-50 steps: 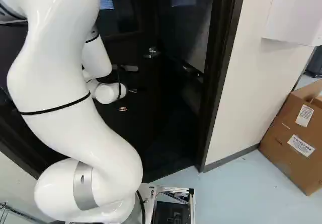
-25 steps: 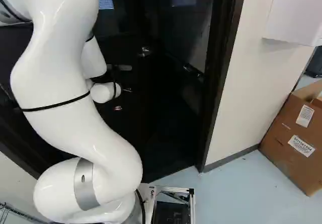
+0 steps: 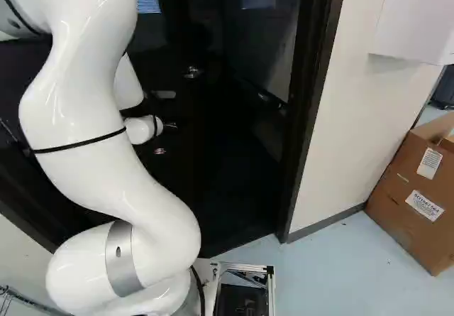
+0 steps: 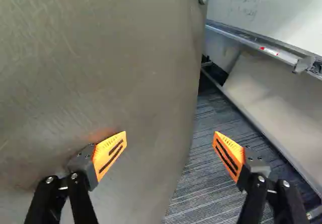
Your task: Open the door and move inside
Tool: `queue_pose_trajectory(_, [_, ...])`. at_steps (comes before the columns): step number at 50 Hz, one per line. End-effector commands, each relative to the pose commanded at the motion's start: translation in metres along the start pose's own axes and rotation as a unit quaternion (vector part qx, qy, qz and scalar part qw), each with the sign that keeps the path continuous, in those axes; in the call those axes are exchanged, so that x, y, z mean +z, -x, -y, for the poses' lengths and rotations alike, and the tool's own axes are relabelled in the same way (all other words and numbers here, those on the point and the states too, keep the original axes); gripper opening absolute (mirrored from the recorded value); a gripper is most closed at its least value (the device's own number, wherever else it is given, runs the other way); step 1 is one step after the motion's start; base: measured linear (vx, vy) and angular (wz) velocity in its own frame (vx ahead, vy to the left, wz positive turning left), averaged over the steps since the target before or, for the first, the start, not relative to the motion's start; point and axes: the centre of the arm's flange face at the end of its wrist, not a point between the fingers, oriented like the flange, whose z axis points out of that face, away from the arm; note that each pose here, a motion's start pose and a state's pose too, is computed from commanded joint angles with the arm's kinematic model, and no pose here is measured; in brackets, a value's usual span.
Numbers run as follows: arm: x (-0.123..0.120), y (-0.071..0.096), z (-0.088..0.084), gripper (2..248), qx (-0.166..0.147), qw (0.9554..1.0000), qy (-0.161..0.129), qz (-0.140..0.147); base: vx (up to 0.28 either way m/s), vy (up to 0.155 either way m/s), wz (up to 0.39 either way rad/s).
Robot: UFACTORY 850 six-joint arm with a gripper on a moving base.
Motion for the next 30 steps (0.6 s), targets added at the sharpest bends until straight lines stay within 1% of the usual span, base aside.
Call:
queue_pose_trajectory(10, [0.007, 0.0, 0.014, 247, -0.01, 0.9998, -0.017, -0.001, 0.0, 0.0, 0.0])
queue_pose_trajectory(30, [0.024, -0.002, 0.041, 247, -0.016, 0.9991, -0.038, -0.005, 0.0, 0.0, 0.0])
